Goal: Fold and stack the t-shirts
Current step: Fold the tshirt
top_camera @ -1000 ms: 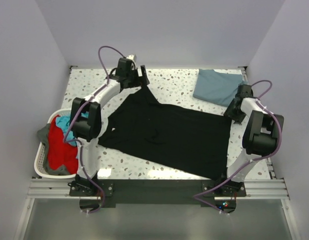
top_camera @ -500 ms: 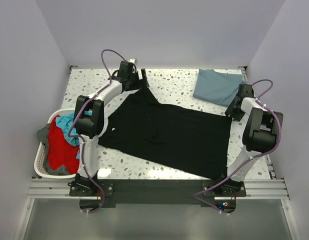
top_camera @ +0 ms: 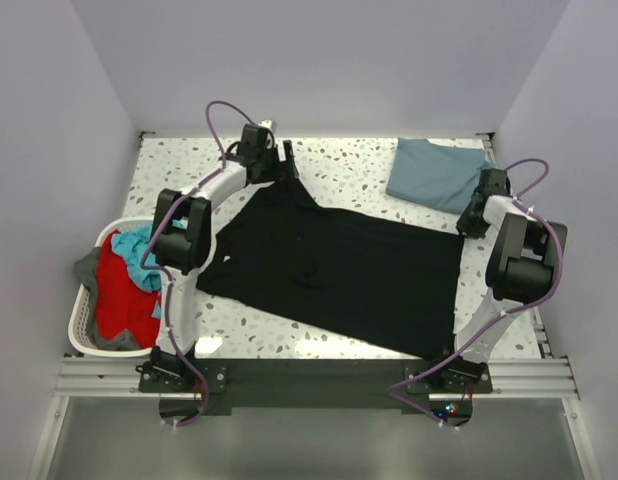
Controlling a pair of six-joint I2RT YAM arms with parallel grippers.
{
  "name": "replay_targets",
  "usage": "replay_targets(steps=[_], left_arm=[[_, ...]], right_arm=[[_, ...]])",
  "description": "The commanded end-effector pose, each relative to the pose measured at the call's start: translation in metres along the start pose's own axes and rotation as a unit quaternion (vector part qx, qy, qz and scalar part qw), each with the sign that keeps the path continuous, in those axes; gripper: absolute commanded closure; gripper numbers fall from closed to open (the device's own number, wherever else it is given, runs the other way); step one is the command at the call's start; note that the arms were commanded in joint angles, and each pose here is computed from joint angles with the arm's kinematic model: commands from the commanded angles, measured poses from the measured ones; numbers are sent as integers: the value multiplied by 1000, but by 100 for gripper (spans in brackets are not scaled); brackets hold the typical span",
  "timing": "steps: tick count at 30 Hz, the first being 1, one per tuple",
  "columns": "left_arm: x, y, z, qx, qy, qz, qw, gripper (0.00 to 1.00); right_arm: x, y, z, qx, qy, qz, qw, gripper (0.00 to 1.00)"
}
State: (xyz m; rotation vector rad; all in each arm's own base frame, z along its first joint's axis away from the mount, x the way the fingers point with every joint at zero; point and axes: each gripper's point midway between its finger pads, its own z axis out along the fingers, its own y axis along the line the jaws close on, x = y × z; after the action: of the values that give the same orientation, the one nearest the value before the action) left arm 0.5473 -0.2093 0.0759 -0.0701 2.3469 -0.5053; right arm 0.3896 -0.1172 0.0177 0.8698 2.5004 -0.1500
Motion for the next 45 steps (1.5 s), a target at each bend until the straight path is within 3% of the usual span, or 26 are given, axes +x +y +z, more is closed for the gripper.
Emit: replay_targets(steps=[1,4,11,22,27,35,41,44,45], left_arm=[[-15,5,11,0,-21,13,1000,8],[-14,6,21,0,-26,13,1000,9],[-25,7,45,2,-56,2,998,14],[-34,18,63,-25,-79,-7,997,31],[-32,22,66,-31,-82,-8,996,47],[-28,16,74,-8,-81,-3,997,58],[-20,17,80,-6,-72,-10,997,74],[-18,17,81,-5,-71,-13,997,89],[-18,16,82,-4,-72,-16,997,98]], right_arm=[[11,-1,12,-3,14,-7,1000,90],[16,-6,14,7,20,-8,1000,98],[28,-10,16,10,32,-13,999,99],[46,-14,20,9,49,-14,999,100],[44,-13,19,8,48,-16,999,100],[45,-12,20,5,52,-16,998,100],[46,-11,21,3,55,-15,998,100],[46,-10,20,2,57,-15,998,100],[46,-11,19,3,58,-15,998,100]])
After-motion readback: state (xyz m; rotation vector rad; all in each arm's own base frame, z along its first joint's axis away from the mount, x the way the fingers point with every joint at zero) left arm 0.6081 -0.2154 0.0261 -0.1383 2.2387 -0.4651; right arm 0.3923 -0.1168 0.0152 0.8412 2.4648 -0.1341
